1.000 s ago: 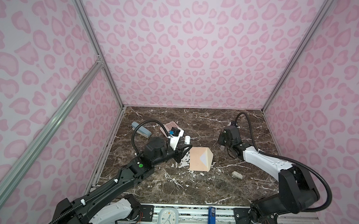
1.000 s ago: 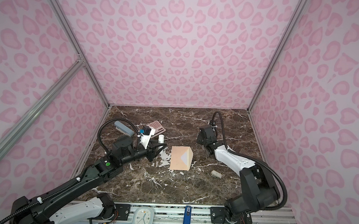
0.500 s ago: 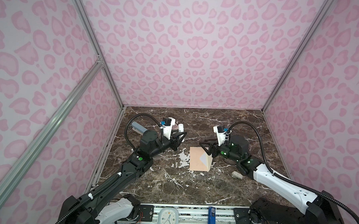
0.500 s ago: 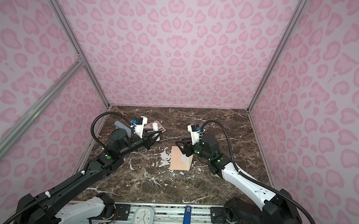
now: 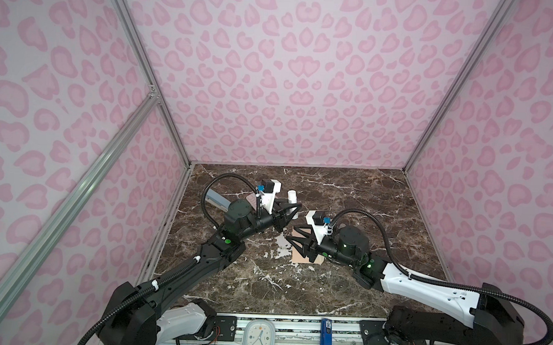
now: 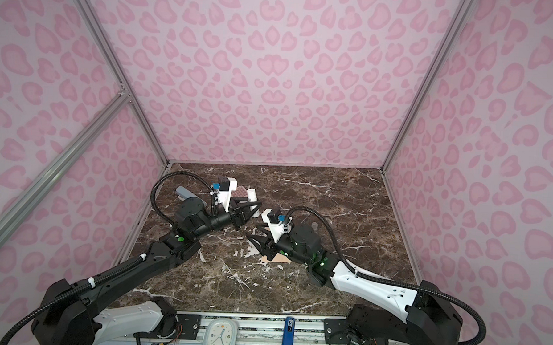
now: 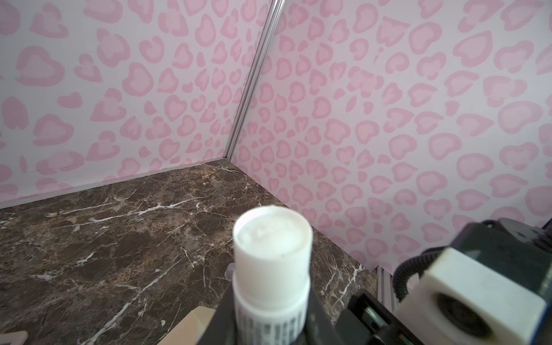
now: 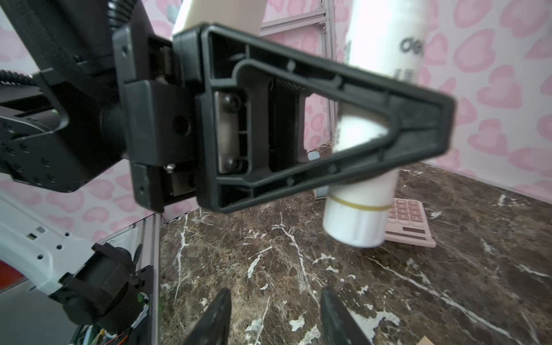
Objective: Place the letter into the envelope and seal it
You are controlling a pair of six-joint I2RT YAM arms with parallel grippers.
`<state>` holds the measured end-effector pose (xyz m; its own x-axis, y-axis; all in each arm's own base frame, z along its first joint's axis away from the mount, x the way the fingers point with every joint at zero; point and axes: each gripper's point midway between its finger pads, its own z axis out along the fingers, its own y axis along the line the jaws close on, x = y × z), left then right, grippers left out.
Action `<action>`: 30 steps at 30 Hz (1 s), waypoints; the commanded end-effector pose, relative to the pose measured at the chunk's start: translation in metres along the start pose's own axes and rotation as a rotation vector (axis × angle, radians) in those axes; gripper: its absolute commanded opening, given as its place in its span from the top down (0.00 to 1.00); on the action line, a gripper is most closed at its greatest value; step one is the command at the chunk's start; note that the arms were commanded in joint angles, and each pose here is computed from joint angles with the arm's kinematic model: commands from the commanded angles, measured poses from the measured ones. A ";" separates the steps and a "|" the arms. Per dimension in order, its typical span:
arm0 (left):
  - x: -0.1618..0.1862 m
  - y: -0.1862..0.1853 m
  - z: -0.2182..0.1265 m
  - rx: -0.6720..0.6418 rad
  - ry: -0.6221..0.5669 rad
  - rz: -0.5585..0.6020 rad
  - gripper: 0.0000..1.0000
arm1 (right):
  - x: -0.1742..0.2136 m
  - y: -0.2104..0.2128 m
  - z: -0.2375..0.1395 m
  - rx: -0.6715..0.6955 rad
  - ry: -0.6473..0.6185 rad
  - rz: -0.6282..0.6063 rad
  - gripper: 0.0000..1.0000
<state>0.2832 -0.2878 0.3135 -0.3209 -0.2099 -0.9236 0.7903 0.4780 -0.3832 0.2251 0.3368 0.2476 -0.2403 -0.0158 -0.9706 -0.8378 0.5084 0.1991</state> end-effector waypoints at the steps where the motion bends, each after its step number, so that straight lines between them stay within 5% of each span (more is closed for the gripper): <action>1: -0.020 0.006 -0.003 -0.077 -0.116 0.030 0.96 | -0.024 -0.031 -0.003 0.224 -0.128 -0.051 0.51; 6: -0.023 0.008 -0.010 -0.122 -0.163 0.034 0.96 | -0.033 -0.042 -0.004 0.333 -0.188 -0.081 0.54; 17: -0.020 0.003 -0.007 -0.102 -0.158 0.021 0.96 | -0.042 -0.032 0.018 0.315 -0.175 -0.142 0.57; 30: -0.011 0.004 -0.005 -0.094 -0.131 0.002 0.96 | -0.044 -0.037 0.025 0.346 -0.173 -0.160 0.75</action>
<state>0.2894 -0.2787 0.3112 -0.2723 -0.2909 -0.9172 0.7165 0.5749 -0.3951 0.2762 0.3410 0.2709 -0.0377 -0.0101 -0.9992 -0.6484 0.7611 0.0168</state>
